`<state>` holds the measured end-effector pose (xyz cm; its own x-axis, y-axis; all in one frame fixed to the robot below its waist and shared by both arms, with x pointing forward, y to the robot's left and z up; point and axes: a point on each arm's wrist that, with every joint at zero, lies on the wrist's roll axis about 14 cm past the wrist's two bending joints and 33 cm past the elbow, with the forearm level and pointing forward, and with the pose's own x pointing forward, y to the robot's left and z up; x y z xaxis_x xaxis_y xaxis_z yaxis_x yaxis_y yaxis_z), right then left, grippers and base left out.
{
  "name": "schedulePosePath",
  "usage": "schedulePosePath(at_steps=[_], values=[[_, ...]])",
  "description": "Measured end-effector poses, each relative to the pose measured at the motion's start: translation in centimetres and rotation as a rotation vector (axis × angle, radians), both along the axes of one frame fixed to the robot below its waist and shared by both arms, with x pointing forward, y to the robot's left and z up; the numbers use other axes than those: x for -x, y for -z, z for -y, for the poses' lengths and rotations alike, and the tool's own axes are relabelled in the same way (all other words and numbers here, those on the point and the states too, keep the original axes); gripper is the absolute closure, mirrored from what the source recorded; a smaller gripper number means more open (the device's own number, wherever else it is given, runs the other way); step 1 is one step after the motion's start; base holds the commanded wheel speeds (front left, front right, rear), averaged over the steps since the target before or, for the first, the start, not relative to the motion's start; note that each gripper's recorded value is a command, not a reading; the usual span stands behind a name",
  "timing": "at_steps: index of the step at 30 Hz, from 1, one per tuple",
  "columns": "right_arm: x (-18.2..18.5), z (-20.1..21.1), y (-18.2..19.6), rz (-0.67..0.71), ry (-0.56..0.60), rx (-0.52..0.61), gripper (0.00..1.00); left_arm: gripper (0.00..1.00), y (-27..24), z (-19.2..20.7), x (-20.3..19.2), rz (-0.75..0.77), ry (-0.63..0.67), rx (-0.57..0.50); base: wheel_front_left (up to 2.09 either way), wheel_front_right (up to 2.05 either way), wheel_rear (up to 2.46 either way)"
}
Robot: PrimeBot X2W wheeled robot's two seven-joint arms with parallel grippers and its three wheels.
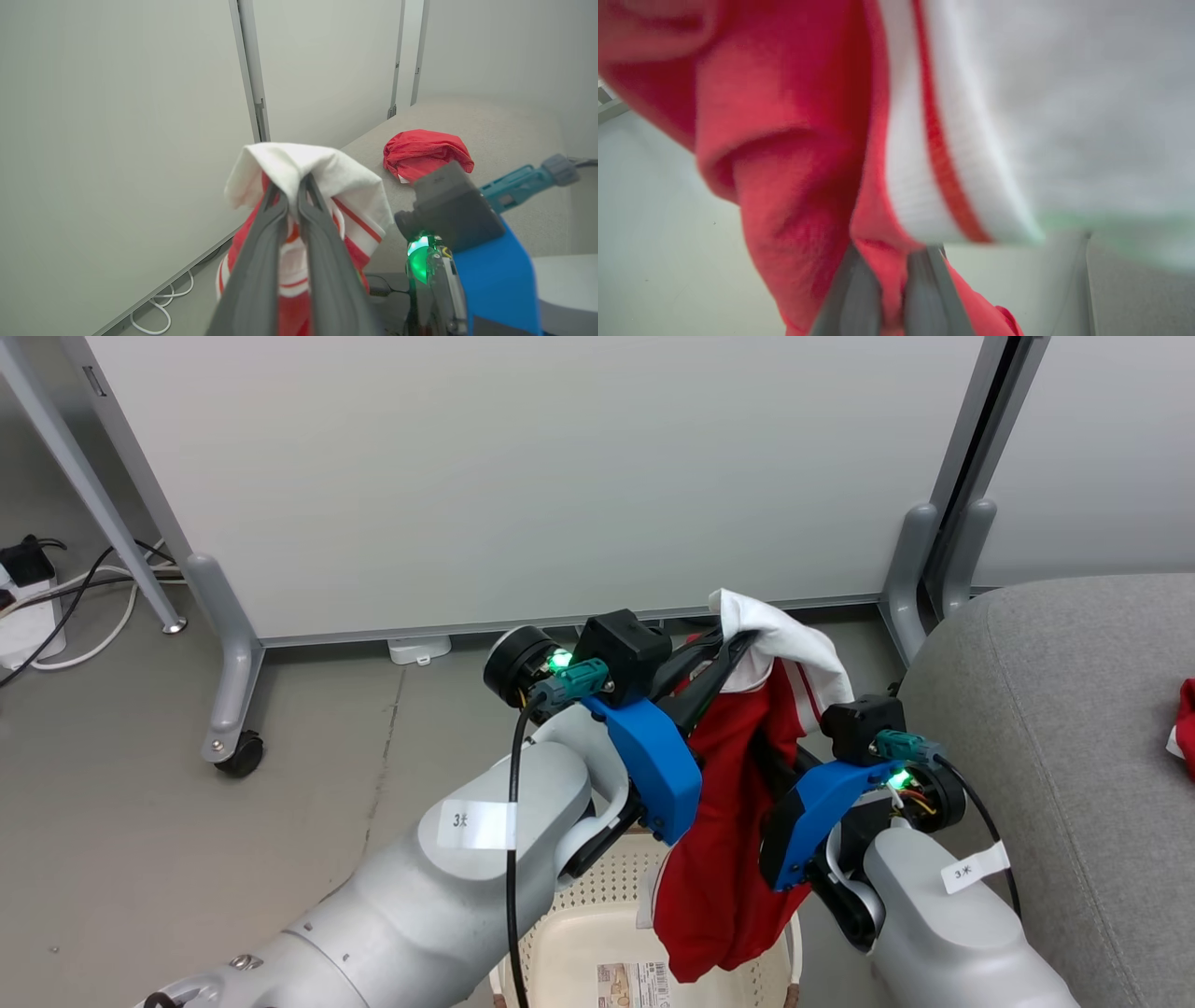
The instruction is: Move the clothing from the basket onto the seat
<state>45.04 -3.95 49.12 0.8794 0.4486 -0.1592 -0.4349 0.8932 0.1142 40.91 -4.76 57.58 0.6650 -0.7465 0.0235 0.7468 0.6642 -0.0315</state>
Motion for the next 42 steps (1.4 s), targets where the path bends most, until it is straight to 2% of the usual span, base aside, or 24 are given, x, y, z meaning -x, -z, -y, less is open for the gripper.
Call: schedulePosePath(at_steps=[1,11,20,27,42], values=[[-0.1,0.0,-0.1,0.001,0.0,0.001,1.0,0.0,0.0,0.0,0.0,0.001,-0.001,0.0,0.0,0.0,0.0],[-0.3,0.2,-0.1,0.009,0.006,-0.007,1.0,0.0,2.2,-1.4,0.2,-0.05,-0.066,0.034,0.0,0.0,0.0],[-0.7,0.4,-0.2,0.019,0.01,-0.017,1.0,0.0,4.8,-5.6,1.1,-0.079,-0.194,0.088,0.0,0.0,0.0],[-1.0,0.4,-0.4,0.033,0.011,-0.028,1.0,0.0,6.7,-9.3,2.1,-0.081,-0.299,0.091,0.0,0.0,0.0],[-1.2,1.1,-0.9,0.049,0.027,-0.037,1.0,0.0,9.7,-14.1,4.6,-0.129,-0.474,0.107,0.0,0.0,0.0]])
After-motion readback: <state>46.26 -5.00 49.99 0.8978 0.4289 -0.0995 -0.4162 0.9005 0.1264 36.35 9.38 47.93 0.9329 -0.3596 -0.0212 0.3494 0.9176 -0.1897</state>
